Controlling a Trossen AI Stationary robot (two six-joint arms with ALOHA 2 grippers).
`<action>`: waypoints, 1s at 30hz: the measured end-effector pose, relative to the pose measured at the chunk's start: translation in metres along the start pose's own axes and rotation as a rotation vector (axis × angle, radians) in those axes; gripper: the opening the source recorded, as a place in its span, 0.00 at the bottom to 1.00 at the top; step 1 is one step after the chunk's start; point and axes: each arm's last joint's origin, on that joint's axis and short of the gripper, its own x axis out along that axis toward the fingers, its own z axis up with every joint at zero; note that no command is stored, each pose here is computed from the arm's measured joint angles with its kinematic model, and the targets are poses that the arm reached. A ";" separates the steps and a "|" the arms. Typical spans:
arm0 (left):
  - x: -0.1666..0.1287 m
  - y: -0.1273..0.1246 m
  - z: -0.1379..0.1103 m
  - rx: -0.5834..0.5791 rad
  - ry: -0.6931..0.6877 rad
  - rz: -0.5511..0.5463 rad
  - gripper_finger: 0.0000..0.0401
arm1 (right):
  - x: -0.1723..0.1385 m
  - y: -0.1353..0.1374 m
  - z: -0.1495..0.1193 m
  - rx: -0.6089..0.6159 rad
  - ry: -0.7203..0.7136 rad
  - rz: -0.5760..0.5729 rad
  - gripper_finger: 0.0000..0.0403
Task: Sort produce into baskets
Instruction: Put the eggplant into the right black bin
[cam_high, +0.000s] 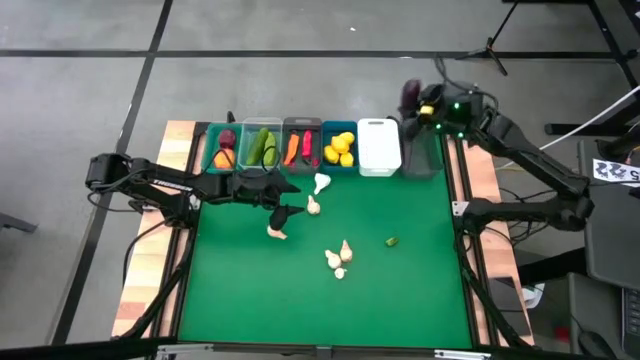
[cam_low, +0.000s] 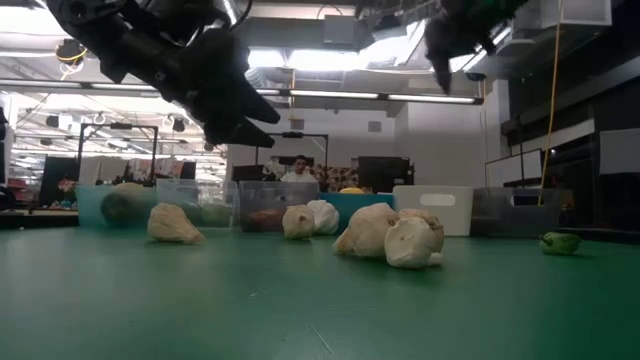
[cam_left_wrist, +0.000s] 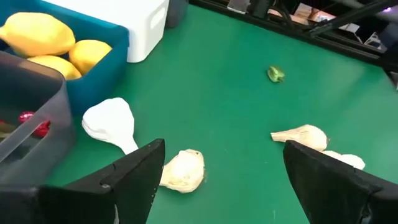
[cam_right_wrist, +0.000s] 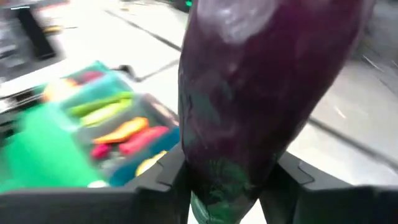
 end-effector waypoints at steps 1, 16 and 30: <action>0.000 0.000 0.000 -0.010 0.000 0.000 0.80 | 0.000 -0.008 -0.002 0.041 0.021 -0.041 0.35; 0.000 0.000 0.000 -0.102 0.001 0.000 0.80 | 0.069 -0.107 -0.074 0.489 0.421 -0.271 0.35; 0.000 0.000 0.000 -0.102 0.000 0.000 0.80 | 0.093 -0.109 -0.146 0.515 0.697 -0.314 0.35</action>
